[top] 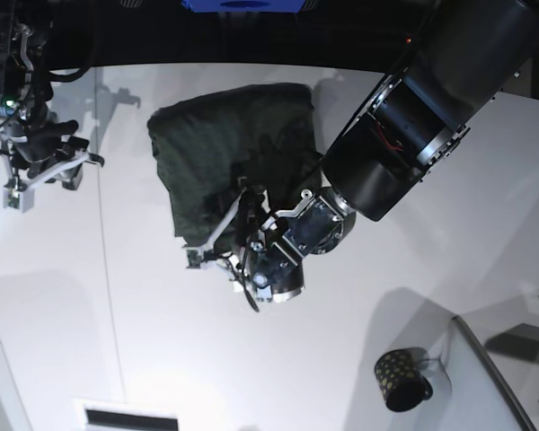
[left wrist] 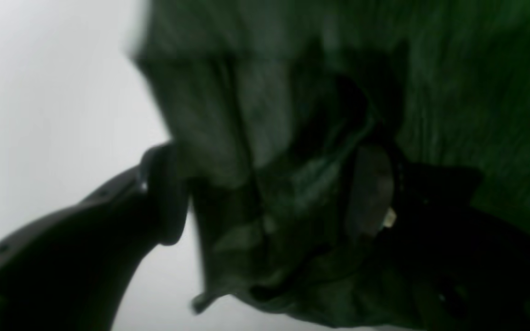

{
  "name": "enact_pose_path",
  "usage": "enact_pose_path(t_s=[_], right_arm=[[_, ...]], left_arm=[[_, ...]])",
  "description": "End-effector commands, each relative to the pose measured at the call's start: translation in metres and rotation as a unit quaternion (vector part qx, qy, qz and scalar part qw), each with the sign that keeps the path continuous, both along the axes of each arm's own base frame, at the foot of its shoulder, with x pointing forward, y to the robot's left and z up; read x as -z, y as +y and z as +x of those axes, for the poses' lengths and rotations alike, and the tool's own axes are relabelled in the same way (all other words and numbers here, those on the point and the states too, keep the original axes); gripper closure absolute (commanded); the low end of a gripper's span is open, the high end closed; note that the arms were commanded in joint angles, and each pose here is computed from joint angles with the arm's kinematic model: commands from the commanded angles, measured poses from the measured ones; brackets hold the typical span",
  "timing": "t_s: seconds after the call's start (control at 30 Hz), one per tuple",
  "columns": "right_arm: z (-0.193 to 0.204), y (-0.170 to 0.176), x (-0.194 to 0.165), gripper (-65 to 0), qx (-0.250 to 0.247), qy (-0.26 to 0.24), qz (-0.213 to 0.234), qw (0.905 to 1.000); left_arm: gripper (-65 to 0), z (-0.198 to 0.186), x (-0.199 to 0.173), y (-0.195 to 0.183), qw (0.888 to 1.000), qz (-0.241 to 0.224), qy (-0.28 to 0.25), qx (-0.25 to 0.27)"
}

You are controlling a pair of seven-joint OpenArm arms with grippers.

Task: Layout the t-shirt on the table in an organized manner, then fold the t-shirt properly
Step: 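Press and tuck the folded side under with the left gripper, then pinch the bundle's edge with both grippers and straighten it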

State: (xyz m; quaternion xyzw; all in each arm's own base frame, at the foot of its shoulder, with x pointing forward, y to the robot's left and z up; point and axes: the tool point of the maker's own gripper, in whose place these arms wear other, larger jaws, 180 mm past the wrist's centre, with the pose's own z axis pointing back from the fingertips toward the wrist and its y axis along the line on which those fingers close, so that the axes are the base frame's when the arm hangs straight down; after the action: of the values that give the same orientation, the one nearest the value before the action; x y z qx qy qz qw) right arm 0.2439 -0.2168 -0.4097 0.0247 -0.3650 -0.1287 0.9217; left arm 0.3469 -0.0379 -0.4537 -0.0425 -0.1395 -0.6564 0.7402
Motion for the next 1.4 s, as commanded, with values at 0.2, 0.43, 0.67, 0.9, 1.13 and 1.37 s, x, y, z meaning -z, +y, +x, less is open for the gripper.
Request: enact_pose_path(t_s=[0.2,0.43,0.67,0.9,1.13,1.37], right_arm=[[0.014,0.000,-0.014,-23.7,-0.006,-0.028,-0.004,0.9996],[0.014,0.000,-0.014,-23.7,-0.006,-0.028,-0.004,0.9996],[0.019,0.000,-0.018,-23.7,-0.006,-0.035,-0.004,0.9994],[0.012,0.058,-0.010,-23.6,-0.121,-0.028,0.019,0.9921],[0.005,0.118,-0.023,-15.3,-0.227,-0.046,0.036,0.9720],[-0.003,0.142,-0.019,-0.3,-0.285,-0.041,0.045,0.9566]], left_arm=[[-46.9,0.030,-0.047,-0.027,0.997,-0.038,-0.061,0.019],[-46.4,0.021,-0.031,-0.004,0.998,0.025,-0.054,0.033],[-45.7,0.014,-0.028,0.008,0.996,0.037,-0.060,0.048],[-45.7,0.059,-0.124,0.043,0.982,-0.040,-0.178,-0.046],[-18.6,-0.022,-0.108,0.063,0.981,-0.079,-0.155,-0.090],[0.0,-0.112,-0.054,0.046,0.967,-0.190,-0.052,-0.162]])
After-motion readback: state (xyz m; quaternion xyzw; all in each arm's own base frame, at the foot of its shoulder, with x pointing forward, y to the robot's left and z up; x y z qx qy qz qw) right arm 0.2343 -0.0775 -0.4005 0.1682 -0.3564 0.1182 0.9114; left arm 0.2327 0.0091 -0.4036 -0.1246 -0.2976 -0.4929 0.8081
